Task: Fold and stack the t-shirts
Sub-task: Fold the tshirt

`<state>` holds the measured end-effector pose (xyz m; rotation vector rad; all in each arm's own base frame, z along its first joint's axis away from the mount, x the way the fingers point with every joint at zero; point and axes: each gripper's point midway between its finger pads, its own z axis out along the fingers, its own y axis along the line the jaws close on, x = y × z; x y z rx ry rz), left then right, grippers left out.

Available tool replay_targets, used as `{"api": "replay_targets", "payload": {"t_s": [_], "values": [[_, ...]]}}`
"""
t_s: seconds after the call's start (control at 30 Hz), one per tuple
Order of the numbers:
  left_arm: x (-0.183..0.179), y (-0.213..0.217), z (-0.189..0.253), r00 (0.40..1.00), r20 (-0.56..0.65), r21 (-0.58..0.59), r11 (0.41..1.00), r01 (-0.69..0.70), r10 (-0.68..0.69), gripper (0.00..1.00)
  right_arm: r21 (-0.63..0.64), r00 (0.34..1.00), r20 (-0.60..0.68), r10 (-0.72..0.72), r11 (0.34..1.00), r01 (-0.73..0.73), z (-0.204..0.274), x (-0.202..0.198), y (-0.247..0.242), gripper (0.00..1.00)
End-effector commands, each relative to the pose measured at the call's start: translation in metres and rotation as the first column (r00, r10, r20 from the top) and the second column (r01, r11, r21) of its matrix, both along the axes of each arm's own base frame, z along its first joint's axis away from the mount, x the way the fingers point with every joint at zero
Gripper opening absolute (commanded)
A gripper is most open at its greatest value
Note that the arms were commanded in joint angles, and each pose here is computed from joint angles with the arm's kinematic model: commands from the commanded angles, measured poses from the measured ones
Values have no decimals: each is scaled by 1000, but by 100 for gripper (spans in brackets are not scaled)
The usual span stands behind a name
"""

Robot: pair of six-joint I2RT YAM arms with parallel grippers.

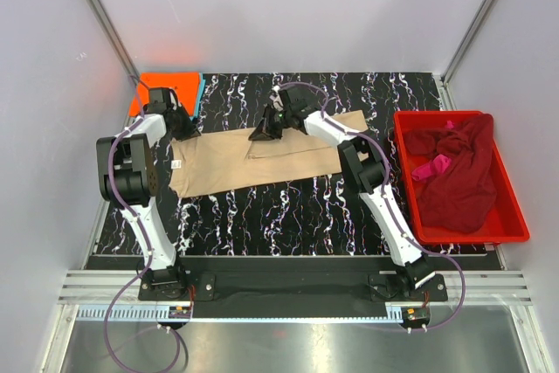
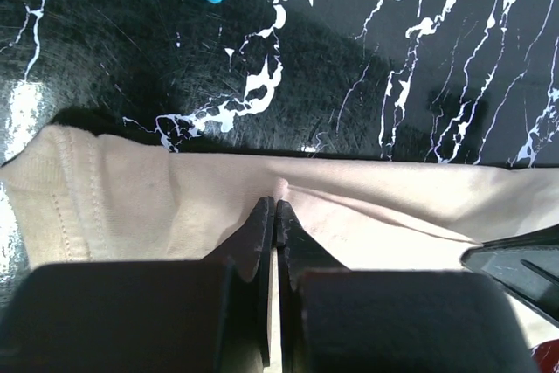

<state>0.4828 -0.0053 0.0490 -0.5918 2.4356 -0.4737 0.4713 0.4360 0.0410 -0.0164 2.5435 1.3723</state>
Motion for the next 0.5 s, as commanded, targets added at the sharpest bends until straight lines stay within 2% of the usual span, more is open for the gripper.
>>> {"api": "replay_targets", "payload": {"t_s": [0.0, 0.03, 0.07, 0.1, 0.13, 0.23, 0.27, 0.3, 0.33, 0.37, 0.43, 0.47], "values": [[16, 13, 7, 998, 31, 36, 998, -50, 49, 4, 21, 992, 120, -32, 999, 29, 42, 28, -5, 3], [16, 15, 7, 998, 20, 47, 997, -56, 55, 14, 9, 993, 109, -37, 999, 37, 37, 31, -7, 6], [15, 17, 7, 998, 8, 58, 996, -66, 66, 20, 2, 994, 105, -41, 999, 41, 34, 32, -8, 9], [14, 20, 10, 997, -1, 78, 994, -71, 71, 21, -5, 994, 102, -47, 999, 48, 33, 33, -10, 12], [14, 23, 19, 997, 13, 92, 993, -78, 77, 23, -24, 995, 88, -53, 998, 55, 30, 32, -14, 20], [5, 30, 48, 994, 27, 156, 981, -112, 109, 49, -116, 994, 100, -49, 991, 61, 32, 30, -28, 36], [3, 30, 58, 993, 38, 167, 979, -120, 115, 64, -139, 989, 144, -28, 989, 48, 43, 33, -33, 41], [-4, 30, 63, 991, 21, 178, 975, -131, 129, 68, -173, 988, 153, -22, 984, 49, 46, 33, -40, 44], [-8, 27, 84, 989, 53, 201, 968, -147, 139, 71, -249, 988, 150, -31, 966, 68, 48, 29, -54, 48], [-12, 28, 91, 986, 58, 226, 960, -164, 155, 76, -296, 979, 203, 5, 953, 56, 54, 31, -66, 57], [-26, 14, 103, 987, 49, 243, 956, -163, 155, 77, -374, 969, 246, 23, 924, 73, 69, 28, -87, 62], [-32, 5, 101, 989, 32, 237, 960, -150, 146, 77, -421, 969, 245, 41, 905, 69, 62, 27, -103, 64]]}}
